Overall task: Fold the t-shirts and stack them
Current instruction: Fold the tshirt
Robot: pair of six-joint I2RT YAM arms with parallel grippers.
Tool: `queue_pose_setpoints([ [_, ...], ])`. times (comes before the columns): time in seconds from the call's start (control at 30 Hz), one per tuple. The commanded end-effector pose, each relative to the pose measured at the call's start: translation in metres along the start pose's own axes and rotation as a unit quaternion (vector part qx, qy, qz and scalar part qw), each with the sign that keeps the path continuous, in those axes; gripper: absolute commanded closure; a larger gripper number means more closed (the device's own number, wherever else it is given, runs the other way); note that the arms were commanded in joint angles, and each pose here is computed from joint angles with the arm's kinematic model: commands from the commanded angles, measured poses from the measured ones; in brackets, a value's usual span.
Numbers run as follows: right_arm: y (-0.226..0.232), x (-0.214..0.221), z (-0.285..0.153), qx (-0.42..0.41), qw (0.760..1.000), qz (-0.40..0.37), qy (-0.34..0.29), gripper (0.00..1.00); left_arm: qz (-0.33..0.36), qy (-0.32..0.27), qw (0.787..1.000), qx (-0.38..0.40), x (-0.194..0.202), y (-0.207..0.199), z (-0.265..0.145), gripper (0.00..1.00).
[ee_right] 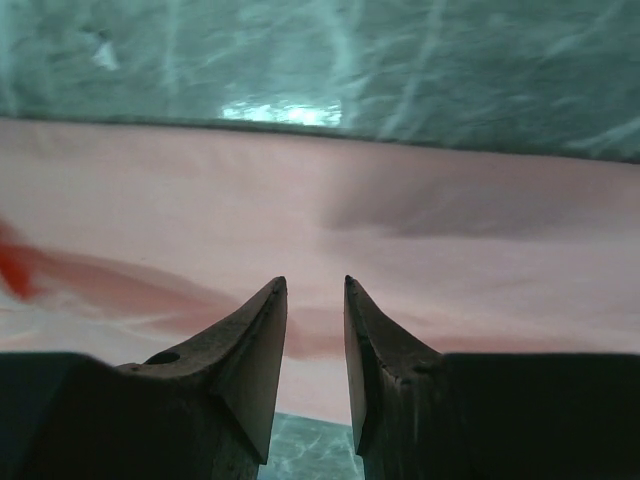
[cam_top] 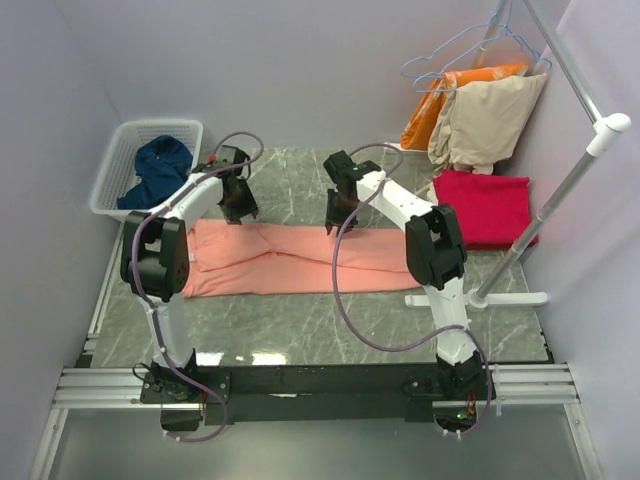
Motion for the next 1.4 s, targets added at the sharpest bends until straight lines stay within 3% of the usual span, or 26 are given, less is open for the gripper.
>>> queue_pose_setpoints([
  [0.0,-0.019,-0.013,-0.016,0.012,1.0,0.021,-0.02,0.63,0.034,0.014,0.999,0.014,0.013,-0.025,0.004,0.52],
  [0.3,-0.036,-0.016,-0.023,0.017,0.999,0.034,-0.027,0.64,0.029,-0.011,0.997,-0.065,0.011,-0.012,0.021,0.53],
  [0.53,-0.041,-0.018,-0.023,0.024,0.999,0.036,-0.027,0.64,0.031,-0.013,0.996,-0.084,0.01,-0.009,0.02,0.55],
  [0.63,-0.041,-0.018,-0.023,0.025,0.999,0.036,-0.027,0.65,0.036,-0.004,0.995,-0.094,0.016,-0.007,0.021,0.65],
  [0.67,-0.043,-0.019,-0.023,0.026,0.999,0.037,-0.028,0.65,0.037,-0.003,0.995,-0.095,0.018,-0.008,0.022,0.72],
  [0.8,-0.045,-0.022,-0.024,0.026,0.998,0.039,-0.031,0.66,0.043,0.001,0.994,-0.096,0.022,-0.008,0.02,0.84],
  [0.87,-0.044,-0.021,-0.025,0.023,0.999,0.038,-0.03,0.66,0.043,0.002,0.994,-0.097,0.023,-0.007,0.021,0.79],
  [0.97,-0.046,-0.02,-0.025,0.025,0.999,0.039,-0.028,0.66,0.044,0.0,0.995,-0.094,0.023,-0.009,0.019,0.61],
  [1.13,-0.048,-0.017,-0.023,0.027,0.999,0.037,-0.027,0.67,0.046,0.001,0.995,-0.093,0.024,-0.011,0.019,0.56],
  [1.37,-0.05,-0.019,-0.025,0.027,0.998,0.039,-0.031,0.67,0.052,0.011,0.993,-0.105,0.032,-0.009,0.024,0.8],
])
Point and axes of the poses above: each gripper's point midway between its finger pads, its own z axis out along the fingers, its own y axis along the line the jaws close on, x = y × z, the point moved 1 cm from there along -z, back along the fingers, and after that the axes turned 2 degrees about z, right-handed, at the moved point
